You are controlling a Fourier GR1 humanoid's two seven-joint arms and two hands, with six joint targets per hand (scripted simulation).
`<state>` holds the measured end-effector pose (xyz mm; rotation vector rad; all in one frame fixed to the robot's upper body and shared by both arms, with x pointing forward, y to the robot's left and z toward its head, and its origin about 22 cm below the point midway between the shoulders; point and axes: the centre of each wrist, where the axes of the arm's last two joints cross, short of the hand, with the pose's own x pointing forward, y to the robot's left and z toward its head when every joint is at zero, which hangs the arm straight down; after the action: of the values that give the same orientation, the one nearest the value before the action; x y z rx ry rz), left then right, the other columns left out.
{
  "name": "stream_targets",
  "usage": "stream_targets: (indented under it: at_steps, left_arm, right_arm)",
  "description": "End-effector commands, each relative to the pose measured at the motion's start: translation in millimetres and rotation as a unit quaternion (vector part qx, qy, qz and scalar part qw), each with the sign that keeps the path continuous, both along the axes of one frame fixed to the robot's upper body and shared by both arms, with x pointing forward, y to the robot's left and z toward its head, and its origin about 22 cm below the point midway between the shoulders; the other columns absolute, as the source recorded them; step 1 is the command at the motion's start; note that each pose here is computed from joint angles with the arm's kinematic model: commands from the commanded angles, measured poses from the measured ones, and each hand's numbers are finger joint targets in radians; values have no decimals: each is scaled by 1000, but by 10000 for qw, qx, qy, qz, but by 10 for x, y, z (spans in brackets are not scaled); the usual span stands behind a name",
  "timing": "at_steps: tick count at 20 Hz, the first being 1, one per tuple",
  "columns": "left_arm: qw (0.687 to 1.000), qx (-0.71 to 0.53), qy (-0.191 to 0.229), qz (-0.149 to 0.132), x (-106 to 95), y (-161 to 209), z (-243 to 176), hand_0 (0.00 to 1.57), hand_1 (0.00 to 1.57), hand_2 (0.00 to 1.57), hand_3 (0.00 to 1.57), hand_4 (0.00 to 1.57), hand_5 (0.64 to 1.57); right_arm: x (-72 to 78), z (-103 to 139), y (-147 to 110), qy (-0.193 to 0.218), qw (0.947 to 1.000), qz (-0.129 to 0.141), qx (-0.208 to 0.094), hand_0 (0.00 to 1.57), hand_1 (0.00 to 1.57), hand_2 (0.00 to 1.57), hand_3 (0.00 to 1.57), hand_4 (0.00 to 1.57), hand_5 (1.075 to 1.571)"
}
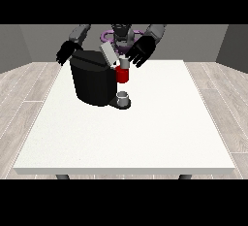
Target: Insert the coffee pod into the coffee machine and close the lid
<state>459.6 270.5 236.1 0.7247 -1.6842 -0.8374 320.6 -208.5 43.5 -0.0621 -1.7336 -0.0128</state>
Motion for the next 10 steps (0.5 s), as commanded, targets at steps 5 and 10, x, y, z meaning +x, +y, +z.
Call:
stream_targets:
  at_steps: [5, 10]
  left_arm:
    - [9998, 142, -69, -121, 21, -101, 102, 1251, 1251, 1294, 1208, 506, 1571]
    - [9997, 62, -96, -218, 6, -142, -203, 1185, 1185, 1262, 1197, 492, 1571]
  right_arm:
    - [82, 151, 5, 9, 9999, -60, 87, 0, 0, 0, 0, 525, 1571]
    - [-54, -126, -218, -31, 9995, -157, 255, 0, 0, 0, 0, 499, 1571]
